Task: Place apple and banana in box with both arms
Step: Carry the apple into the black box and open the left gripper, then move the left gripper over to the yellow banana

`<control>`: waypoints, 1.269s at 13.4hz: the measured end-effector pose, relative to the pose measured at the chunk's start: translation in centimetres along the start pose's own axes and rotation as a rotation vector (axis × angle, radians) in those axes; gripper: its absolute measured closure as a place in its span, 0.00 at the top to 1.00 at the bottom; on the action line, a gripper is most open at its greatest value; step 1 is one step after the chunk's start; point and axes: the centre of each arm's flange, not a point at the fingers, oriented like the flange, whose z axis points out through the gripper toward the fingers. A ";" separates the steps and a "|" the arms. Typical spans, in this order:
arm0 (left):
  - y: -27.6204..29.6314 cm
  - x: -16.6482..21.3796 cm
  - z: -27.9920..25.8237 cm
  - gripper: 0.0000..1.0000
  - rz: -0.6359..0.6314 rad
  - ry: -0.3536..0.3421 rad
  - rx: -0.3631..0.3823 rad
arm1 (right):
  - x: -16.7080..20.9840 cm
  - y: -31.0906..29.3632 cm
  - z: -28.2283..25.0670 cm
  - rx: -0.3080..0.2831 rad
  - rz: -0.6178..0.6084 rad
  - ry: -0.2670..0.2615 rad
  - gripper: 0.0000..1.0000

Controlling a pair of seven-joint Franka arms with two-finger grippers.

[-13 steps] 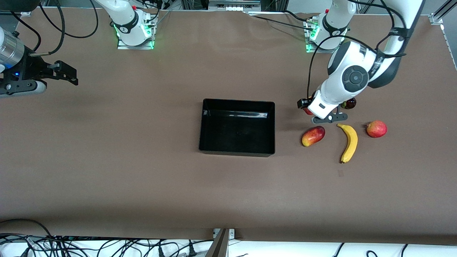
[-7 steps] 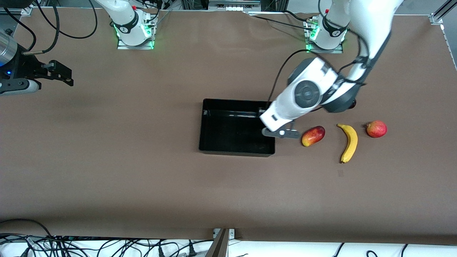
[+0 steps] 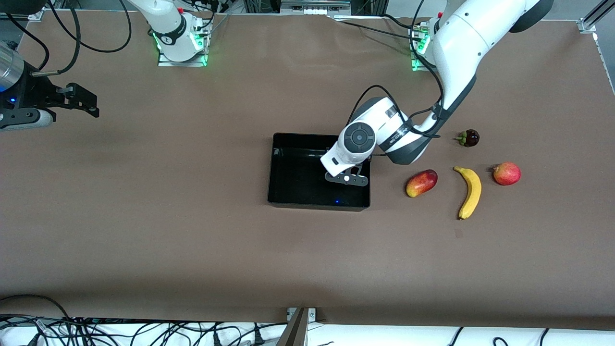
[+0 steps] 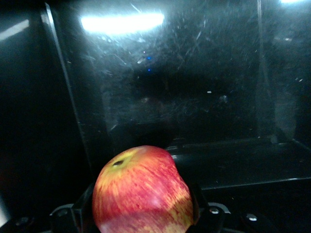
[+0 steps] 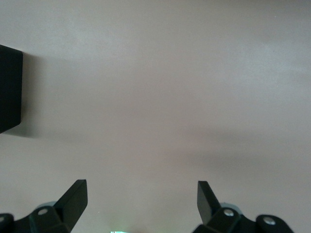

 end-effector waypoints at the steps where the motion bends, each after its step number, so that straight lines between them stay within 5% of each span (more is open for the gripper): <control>1: -0.1 -0.1 0.8 0.79 0.004 0.013 -0.004 | 0.0 0.0 0.0 0.000 0.000 0.000 1.00; 4: -0.6 0.2 2.8 0.83 0.001 0.041 -0.029 | 0.0 0.1 0.0 0.000 0.002 0.002 1.00; 6: -0.8 0.3 2.9 0.98 -0.004 0.045 -0.033 | 0.0 0.1 0.0 0.000 0.002 0.003 1.00; 10: -1.8 1.2 1.5 1.00 -0.023 0.070 -0.041 | 0.0 0.1 0.0 0.000 0.002 0.005 1.00; 17: -8.8 2.2 -13.9 1.00 -0.129 0.077 0.107 | 0.1 0.2 -0.1 0.000 0.003 0.006 1.00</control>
